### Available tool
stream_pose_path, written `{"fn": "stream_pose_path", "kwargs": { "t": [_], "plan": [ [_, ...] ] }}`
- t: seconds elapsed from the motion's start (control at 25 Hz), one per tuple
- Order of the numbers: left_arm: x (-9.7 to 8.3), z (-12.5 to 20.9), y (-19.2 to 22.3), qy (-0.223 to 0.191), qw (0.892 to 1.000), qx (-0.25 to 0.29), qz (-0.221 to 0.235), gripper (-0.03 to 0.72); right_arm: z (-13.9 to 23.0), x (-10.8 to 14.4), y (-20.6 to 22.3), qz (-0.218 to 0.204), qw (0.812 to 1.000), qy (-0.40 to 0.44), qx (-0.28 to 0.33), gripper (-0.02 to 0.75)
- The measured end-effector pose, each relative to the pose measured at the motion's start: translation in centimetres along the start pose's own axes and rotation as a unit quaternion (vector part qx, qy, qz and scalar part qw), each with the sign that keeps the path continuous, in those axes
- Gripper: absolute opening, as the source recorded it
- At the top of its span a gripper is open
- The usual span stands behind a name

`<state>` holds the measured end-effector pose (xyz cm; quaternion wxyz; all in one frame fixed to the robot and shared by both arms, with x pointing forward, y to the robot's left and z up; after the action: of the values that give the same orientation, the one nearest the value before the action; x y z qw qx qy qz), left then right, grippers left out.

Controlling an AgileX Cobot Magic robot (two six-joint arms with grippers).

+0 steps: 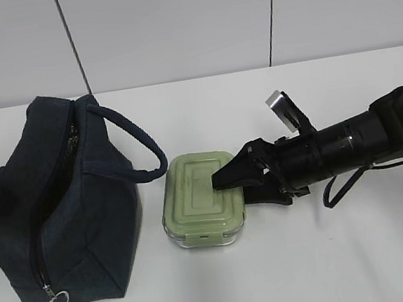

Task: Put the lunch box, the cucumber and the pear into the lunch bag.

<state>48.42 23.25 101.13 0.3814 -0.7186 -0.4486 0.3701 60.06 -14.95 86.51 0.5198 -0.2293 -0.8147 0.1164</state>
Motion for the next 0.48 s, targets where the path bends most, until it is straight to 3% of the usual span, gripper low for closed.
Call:
{"fn": "stream_pose_path", "kwargs": {
  "t": [0.4,0.48],
  "plan": [
    [0.01,-0.02,0.00,0.000,1.000,-0.001,0.000,0.001,0.19,-0.62,0.68,0.012,1.000,0.002,0.006,0.568],
    [0.02,-0.02,0.00,0.000,1.000,-0.001,-0.001,0.001,0.51,-0.91,0.96,0.004,1.000,0.009,0.010,0.529]
  ]
}}
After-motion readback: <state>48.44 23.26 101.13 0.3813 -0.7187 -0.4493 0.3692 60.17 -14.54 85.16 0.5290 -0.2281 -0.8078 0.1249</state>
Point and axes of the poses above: a point on each arm's last joint axis where the gripper is mounted, y pointing out along that axis toward the gripper, x along the wrist's bending axis when the last joint is at zero, z = x × y, the point moved 3 cm from there along y, pointing out along that axis toward the gripper, and after that the axes turned 6 degrees about -y, right-handed, at the moved point
